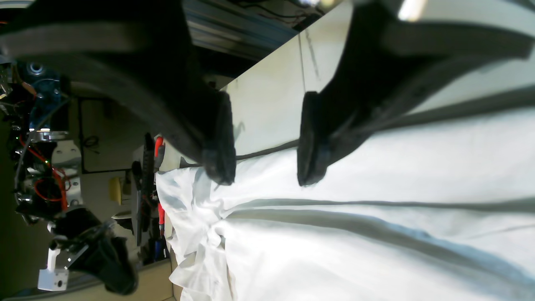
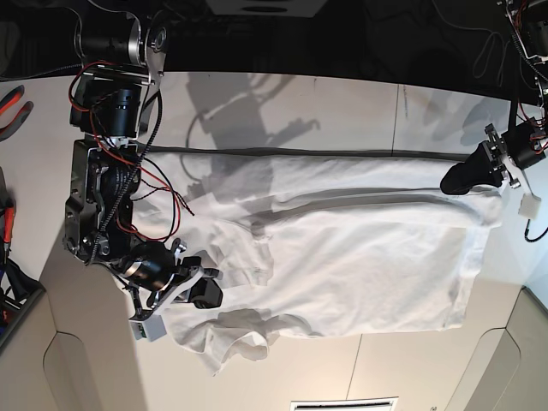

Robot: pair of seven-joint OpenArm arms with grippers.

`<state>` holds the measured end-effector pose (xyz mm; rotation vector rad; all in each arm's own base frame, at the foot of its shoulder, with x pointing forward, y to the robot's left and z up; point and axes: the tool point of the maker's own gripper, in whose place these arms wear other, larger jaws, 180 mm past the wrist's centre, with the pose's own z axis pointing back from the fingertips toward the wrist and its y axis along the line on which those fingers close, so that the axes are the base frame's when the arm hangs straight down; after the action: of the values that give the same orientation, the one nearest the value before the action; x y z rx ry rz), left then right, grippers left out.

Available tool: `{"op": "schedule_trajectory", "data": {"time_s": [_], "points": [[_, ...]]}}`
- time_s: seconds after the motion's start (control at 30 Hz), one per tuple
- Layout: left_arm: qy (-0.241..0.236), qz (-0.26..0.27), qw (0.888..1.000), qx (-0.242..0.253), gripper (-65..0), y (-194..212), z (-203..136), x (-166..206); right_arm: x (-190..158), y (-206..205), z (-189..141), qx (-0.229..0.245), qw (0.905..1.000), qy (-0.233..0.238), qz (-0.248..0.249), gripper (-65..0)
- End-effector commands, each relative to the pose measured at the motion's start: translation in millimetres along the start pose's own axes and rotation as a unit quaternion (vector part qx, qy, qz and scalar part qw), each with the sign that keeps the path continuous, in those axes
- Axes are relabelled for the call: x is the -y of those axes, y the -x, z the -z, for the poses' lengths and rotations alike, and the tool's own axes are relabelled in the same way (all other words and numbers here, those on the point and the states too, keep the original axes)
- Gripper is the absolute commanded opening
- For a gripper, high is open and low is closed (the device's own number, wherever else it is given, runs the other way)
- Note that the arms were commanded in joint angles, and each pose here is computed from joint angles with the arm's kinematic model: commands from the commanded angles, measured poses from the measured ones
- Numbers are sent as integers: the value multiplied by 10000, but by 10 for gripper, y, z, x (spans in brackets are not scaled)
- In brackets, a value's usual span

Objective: Layout the t-shirt on the table in an organized manner, then fold the t-shirt properly
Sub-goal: 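Lift the folded edge with both grippers and fold it further toward the hem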

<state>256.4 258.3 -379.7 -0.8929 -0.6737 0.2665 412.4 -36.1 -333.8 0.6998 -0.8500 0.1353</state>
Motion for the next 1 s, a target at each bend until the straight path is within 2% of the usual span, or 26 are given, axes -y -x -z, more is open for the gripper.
{"op": "schedule_trajectory", "data": {"time_s": [0.0,0.03,0.07,0.1,0.17,0.33,0.43,0.5,0.6,0.67,0.8,0.9,0.97], "points": [[88,195,9994,266,-486,-219,-51,81,-99,-193,-24,256,9995,-189,-62,-650],[90,193,9993,322,-584,-238,-51,82,-120,-145,-35,218,9995,-247,-6,-650],[95,193,9989,405,-650,-268,-51,84,-127,-97,-56,221,9994,-264,29,-650],[39,203,9985,508,-650,-300,-48,65,-128,-40,-86,214,9995,-249,36,-650],[-420,365,9968,575,-650,-325,-52,-97,-98,110,-161,153,9998,-109,-16,-650],[-1496,1041,9813,625,-650,-413,-71,-443,217,546,-348,-103,9968,704,-356,-650],[-1819,1443,9719,398,-650,-380,0,-531,450,772,-487,-293,9922,1135,-417,-650],[-1927,1758,9647,360,-650,-380,78,-546,653,845,-600,-323,9858,1572,-498,-650],[-2036,2309,9512,191,-650,-345,242,-544,936,861,-775,-284,9732,2208,-570,-650],[-2313,2533,9393,57,-650,-323,332,-606,1021,859,-847,-306,9698,2335,-634,-650],[-2869,2732,9177,-288,-650,-220,435,-750,1102,896,-910,-464,9664,2433,-693,-650],[-3331,2792,8994,-469,-650,-173,382,-893,1239,1062,-973,-820,9553,2757,-677,-650],[-3574,2752,8914,-436,-650,-202,324,-957,1340,1182,-1007,-992,9506,2882,-590,-650]]}}
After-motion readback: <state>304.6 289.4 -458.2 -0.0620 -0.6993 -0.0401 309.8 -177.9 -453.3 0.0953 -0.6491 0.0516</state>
